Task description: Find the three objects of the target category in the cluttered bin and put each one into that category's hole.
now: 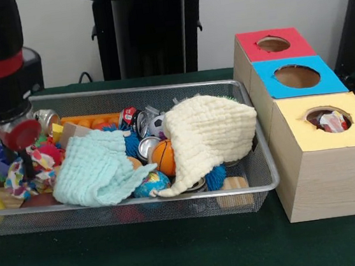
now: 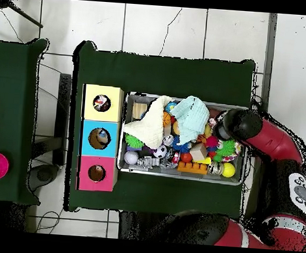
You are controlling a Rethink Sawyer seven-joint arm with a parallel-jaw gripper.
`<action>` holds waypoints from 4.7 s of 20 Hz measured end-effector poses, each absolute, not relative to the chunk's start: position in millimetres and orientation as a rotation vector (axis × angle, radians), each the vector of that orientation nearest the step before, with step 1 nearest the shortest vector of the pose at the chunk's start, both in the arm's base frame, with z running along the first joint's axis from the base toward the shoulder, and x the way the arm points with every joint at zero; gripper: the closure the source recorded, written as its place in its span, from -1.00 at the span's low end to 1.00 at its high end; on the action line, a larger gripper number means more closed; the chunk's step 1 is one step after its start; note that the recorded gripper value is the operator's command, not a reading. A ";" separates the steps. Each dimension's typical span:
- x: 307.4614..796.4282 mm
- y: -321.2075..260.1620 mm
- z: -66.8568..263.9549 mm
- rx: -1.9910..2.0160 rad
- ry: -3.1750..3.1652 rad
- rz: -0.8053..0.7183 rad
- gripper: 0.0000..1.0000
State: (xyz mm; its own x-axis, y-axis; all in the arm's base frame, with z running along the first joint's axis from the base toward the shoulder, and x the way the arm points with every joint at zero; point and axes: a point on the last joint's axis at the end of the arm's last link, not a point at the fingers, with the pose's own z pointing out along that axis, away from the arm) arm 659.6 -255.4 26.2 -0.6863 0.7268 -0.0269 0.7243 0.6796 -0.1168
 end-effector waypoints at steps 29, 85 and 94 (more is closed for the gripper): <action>712.7 -195.5 156.1 -1.288 -2.924 0.179 -1.00; 677.9 -264.6 -22.4 -1.441 -2.911 0.203 -1.00; 686.2 -243.3 19.1 -1.375 -2.853 0.180 -1.00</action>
